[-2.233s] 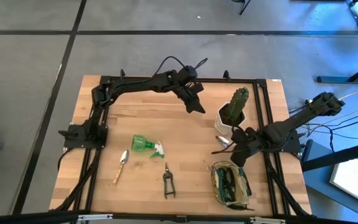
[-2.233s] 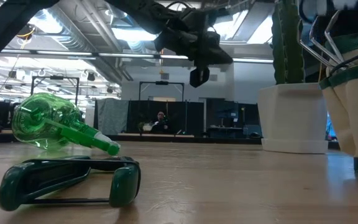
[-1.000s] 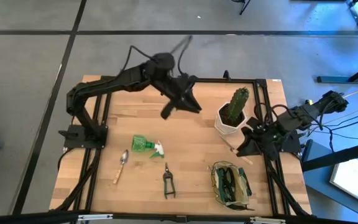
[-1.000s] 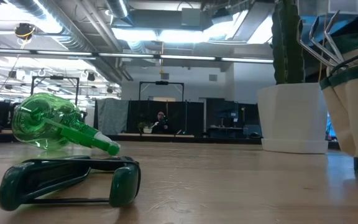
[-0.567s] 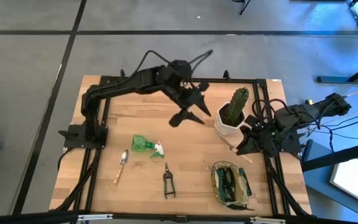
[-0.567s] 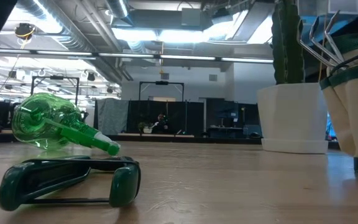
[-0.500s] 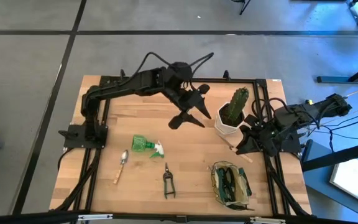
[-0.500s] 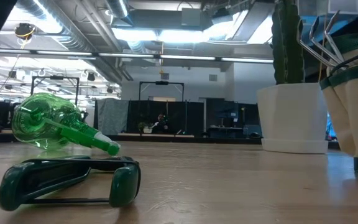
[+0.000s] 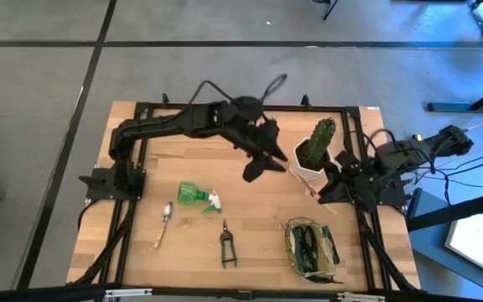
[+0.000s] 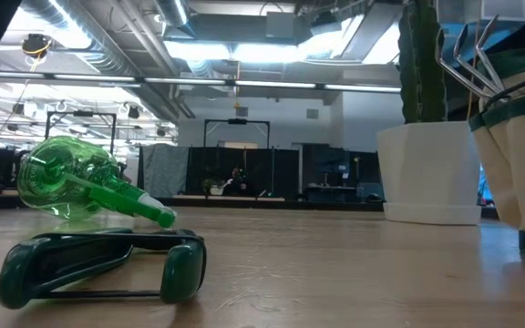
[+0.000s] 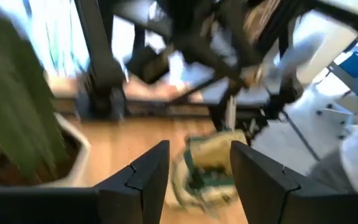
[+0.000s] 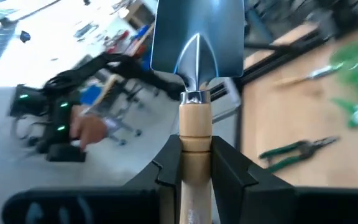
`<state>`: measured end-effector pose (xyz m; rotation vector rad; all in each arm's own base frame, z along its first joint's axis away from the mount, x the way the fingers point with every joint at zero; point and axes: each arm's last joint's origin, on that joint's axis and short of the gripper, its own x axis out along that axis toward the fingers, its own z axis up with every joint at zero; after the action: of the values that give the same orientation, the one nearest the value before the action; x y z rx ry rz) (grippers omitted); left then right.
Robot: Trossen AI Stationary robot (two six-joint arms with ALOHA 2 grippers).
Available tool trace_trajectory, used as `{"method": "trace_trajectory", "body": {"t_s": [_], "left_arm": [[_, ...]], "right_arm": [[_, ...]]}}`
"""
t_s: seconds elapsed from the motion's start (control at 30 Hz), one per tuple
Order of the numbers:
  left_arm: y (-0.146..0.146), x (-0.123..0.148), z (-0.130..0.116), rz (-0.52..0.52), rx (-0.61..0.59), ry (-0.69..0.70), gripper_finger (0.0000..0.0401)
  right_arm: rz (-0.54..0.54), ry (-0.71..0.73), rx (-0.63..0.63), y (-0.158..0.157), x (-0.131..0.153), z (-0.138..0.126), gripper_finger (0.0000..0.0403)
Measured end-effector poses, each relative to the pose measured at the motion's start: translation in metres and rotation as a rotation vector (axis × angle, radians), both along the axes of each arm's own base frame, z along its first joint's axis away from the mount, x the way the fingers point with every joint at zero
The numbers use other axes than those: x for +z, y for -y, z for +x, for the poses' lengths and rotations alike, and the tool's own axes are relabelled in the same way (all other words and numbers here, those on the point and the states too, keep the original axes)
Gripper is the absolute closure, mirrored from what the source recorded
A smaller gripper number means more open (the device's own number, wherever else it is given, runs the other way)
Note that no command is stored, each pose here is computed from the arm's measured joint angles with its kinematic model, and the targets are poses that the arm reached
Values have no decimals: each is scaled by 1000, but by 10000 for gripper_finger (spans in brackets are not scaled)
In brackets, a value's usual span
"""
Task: Pick & Place Garden tools in Gardening bag
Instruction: Put the right hand trowel into the side pocket of the white bag
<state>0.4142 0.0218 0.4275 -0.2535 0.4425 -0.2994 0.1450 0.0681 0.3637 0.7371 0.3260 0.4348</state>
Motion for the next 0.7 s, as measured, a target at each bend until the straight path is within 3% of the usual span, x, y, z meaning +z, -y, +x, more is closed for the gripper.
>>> {"method": "trace_trajectory", "body": {"t_s": [0.23,0.4,0.53,0.7], "left_arm": [[12,-46,8,-67,80,-184,252],[14,-90,15,-134,137,-278,254],[10,-110,22,-245,174,-246,254],[6,-112,30,-410,204,-110,254]], "right_arm": [[-130,-18,-214,-19,-7,-14,348],[-142,-22,-326,-38,-23,-29,348],[-110,-10,-417,-54,-50,-42,348],[-69,78,-529,-69,-91,-59,348]]}}
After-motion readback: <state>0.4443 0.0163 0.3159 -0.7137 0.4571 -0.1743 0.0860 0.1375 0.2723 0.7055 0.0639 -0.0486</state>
